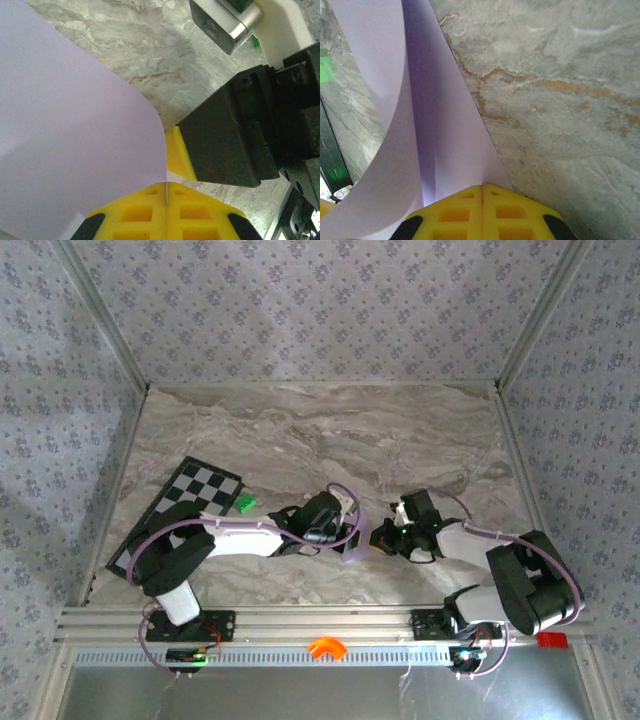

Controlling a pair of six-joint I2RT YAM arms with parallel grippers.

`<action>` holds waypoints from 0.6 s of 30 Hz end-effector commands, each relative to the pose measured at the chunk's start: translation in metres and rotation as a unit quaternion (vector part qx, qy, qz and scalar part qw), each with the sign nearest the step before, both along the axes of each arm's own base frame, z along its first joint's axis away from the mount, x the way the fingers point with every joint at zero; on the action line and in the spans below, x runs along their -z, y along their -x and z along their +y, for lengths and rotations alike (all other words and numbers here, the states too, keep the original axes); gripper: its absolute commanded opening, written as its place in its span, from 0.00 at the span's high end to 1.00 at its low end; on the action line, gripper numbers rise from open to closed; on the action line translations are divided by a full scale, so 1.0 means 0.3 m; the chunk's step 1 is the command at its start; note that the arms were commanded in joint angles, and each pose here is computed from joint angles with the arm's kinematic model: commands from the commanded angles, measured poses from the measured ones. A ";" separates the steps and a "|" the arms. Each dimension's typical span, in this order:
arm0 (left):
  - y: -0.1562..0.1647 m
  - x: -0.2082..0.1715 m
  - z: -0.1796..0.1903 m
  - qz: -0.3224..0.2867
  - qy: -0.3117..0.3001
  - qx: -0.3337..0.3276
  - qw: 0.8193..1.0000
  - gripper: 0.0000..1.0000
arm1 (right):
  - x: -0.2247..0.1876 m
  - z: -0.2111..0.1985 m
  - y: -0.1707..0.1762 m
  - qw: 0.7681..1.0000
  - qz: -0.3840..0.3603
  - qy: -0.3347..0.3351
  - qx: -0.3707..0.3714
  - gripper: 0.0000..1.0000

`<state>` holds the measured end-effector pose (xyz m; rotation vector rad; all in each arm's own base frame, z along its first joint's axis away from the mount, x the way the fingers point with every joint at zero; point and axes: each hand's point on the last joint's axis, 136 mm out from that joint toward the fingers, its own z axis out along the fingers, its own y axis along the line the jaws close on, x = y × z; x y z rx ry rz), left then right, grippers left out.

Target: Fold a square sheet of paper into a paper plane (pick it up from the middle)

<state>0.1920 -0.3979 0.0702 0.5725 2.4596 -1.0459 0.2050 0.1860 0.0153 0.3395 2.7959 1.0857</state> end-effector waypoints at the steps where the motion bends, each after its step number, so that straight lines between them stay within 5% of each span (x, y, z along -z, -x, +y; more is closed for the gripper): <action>1: -0.010 0.011 0.007 0.007 -0.003 0.005 1.000 1.00 | 0.102 -0.078 0.075 0.996 0.044 0.072 0.002 1.00; 18: -0.057 0.108 0.083 -0.004 -0.072 -0.026 0.997 1.00 | 0.088 -0.068 0.068 0.997 0.039 0.062 0.002 0.99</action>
